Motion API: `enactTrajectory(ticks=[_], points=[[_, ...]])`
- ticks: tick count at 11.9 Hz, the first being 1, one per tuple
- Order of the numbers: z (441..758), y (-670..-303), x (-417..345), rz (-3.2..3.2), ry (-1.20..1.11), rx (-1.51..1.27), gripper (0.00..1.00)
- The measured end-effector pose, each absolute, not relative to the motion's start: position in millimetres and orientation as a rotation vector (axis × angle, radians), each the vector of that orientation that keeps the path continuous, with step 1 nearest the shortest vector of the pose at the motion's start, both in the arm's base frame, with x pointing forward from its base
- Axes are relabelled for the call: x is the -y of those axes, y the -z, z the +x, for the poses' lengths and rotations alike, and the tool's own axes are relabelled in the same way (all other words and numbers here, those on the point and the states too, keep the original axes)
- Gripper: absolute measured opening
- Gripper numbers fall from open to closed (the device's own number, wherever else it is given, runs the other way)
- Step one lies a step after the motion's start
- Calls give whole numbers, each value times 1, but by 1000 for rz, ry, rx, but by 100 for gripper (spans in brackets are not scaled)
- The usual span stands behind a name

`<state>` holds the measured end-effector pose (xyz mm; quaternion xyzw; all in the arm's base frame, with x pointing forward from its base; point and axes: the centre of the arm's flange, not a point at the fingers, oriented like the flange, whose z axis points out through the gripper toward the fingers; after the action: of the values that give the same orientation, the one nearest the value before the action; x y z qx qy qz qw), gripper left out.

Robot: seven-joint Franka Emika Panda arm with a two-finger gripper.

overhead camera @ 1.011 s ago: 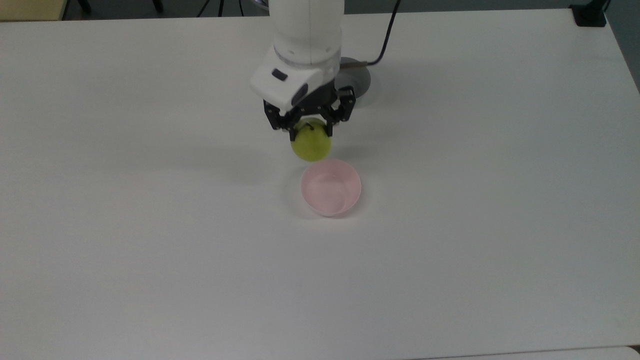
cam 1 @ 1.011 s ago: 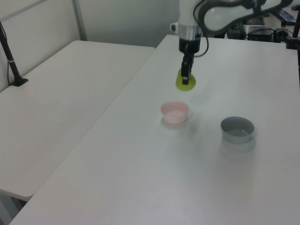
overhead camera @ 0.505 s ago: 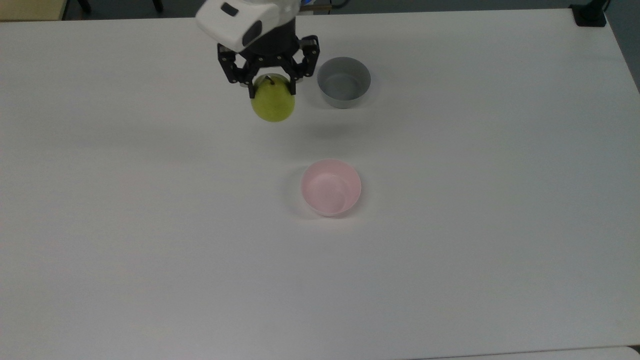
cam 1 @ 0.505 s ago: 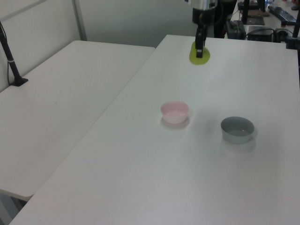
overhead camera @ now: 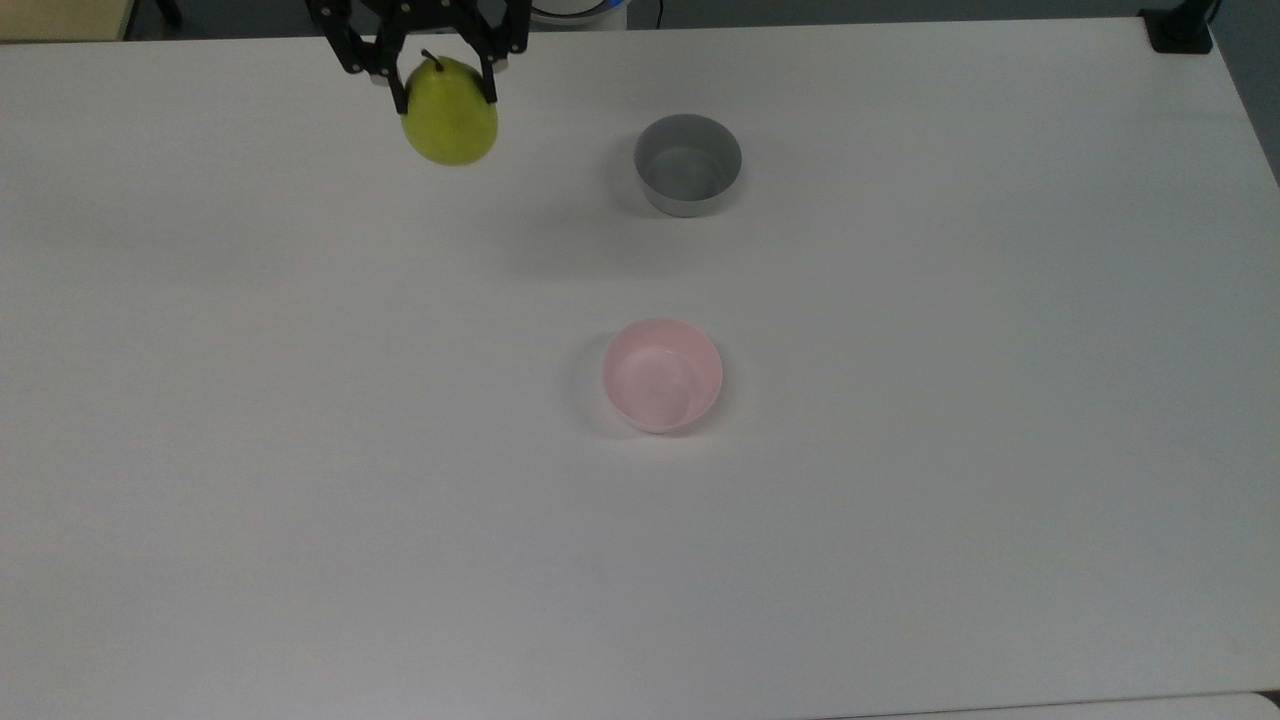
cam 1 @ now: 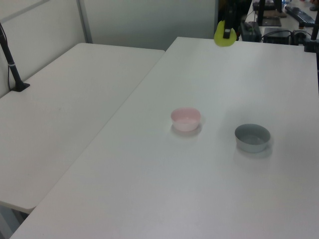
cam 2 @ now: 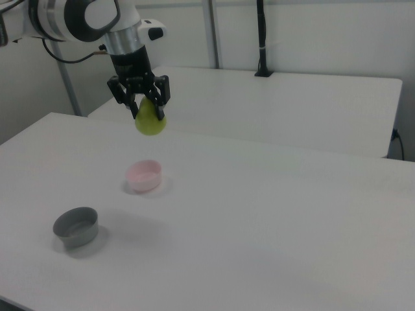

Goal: Pick up a pear from the bowl
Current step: 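Carry the held pear away from the pink bowl across the table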

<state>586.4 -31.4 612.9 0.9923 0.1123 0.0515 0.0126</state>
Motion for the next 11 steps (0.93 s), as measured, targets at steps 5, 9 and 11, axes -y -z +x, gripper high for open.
enactTrajectory(ticks=[5,9,11], points=[[574,-605,78,3106,-136,-442,64],[568,-587,133,3158,-204,-477,64],[570,-560,145,3157,-229,-440,64]])
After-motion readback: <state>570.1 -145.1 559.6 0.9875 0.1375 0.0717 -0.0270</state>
